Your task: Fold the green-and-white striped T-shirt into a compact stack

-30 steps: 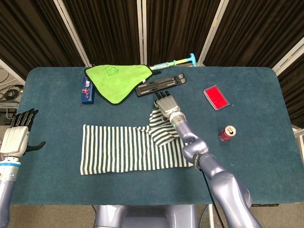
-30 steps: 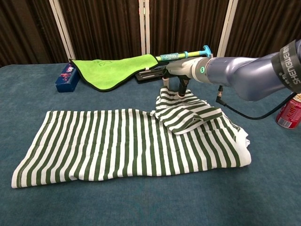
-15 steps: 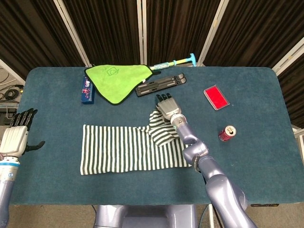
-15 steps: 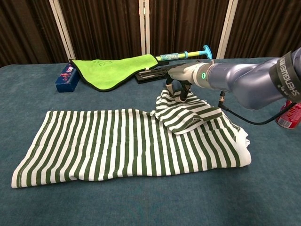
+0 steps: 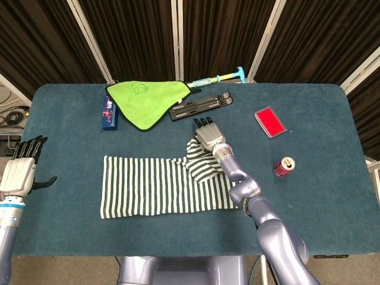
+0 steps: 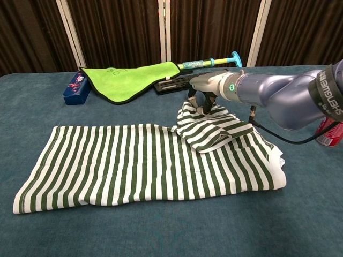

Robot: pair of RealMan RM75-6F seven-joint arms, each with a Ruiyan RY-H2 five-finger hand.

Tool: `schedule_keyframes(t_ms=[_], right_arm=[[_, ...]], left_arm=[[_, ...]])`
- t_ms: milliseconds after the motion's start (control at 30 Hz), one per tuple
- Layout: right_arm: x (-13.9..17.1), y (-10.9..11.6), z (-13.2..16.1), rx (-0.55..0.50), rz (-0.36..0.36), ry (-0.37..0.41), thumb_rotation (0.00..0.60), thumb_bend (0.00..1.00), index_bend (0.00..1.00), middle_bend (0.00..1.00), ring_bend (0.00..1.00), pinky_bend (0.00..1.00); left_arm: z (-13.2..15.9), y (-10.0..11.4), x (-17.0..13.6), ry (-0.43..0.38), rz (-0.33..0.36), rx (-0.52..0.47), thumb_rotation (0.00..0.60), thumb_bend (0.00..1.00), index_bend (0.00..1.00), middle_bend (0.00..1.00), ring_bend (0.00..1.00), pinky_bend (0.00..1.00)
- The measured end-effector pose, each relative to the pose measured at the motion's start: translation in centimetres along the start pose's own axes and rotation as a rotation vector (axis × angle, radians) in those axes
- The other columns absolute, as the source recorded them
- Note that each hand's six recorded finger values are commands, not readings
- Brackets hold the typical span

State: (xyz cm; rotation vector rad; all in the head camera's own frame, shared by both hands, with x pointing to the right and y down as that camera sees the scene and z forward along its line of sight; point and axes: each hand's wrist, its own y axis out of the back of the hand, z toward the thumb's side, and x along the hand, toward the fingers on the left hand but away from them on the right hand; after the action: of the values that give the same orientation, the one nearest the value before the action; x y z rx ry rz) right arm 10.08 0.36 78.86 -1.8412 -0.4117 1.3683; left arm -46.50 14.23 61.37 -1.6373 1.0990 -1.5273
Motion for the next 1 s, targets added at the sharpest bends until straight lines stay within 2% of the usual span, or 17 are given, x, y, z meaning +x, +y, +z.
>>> schedule_keyframes(t_ms=[533, 1000], right_arm=[[1.2, 0.5, -0.1, 0.04, -0.095, 0.058, 0.6, 0.46, 0.7, 0.0, 0.0, 0.0], [4.7, -0.3, 0.2, 0.104, -0.163, 0.154, 0.6, 0.46, 0.71, 0.01, 0.0, 0.0]], left_arm=[[0.7, 0.2, -0.4, -0.027, -0.001, -0.01, 0.6, 0.2, 0.0, 0.0, 0.0, 0.0], [1.7, 0.5, -1.2, -0.066, 0.001, -0.027, 0.6, 0.2, 0.0, 0.0, 0.0, 0.0]])
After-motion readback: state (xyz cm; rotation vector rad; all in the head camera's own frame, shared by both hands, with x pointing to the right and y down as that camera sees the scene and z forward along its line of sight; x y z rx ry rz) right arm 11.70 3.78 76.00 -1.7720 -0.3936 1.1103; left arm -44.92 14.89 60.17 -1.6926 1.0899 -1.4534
